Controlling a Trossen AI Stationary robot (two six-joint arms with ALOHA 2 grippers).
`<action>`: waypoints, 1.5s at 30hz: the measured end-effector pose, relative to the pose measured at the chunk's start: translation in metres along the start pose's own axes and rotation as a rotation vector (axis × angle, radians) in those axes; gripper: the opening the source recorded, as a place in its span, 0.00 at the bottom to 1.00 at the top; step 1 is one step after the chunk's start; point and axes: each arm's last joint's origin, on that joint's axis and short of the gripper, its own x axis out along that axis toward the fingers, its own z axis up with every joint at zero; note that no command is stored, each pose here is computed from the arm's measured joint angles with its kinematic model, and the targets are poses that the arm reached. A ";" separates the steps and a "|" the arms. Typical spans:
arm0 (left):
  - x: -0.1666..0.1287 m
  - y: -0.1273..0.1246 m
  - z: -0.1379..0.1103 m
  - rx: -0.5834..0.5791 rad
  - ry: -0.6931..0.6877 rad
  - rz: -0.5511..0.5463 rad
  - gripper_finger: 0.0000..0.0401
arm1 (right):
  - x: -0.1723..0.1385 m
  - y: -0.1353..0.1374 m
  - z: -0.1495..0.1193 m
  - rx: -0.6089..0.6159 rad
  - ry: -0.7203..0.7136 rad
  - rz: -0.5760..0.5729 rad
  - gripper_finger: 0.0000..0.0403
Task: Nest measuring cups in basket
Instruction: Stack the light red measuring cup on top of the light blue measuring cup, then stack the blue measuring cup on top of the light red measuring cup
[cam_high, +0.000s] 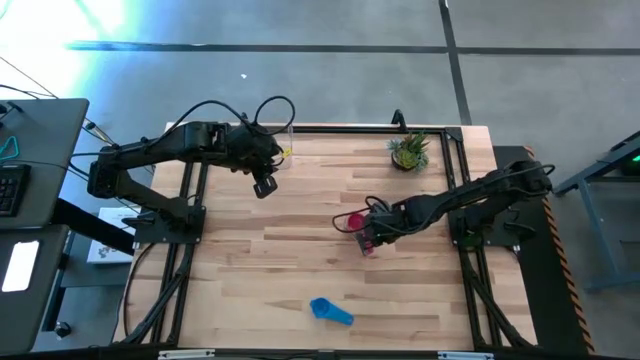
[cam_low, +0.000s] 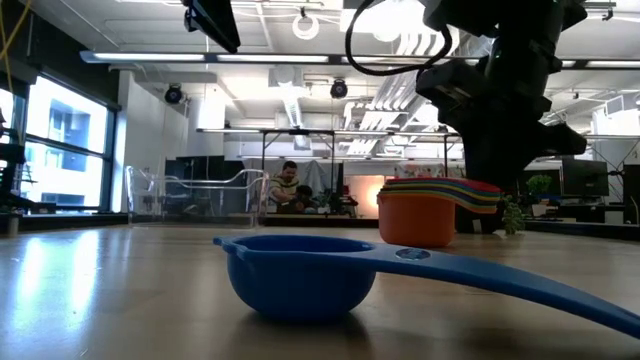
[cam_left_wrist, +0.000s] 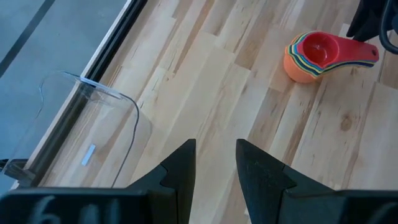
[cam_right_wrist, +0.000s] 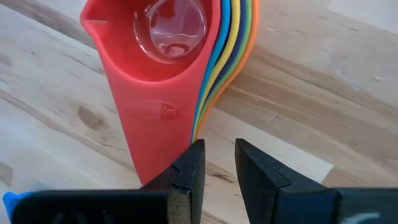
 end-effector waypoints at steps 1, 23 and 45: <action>0.000 0.000 0.000 0.000 0.000 0.000 0.26 | 0.000 0.000 0.000 0.000 0.002 0.001 0.20; -0.001 -0.005 -0.001 -0.113 0.001 -0.011 0.26 | -0.040 -0.018 0.002 -0.018 -0.044 -0.019 0.20; -0.014 -0.060 -0.005 -0.727 -0.044 -0.165 0.26 | -0.116 -0.061 0.022 -0.406 -0.190 0.092 0.20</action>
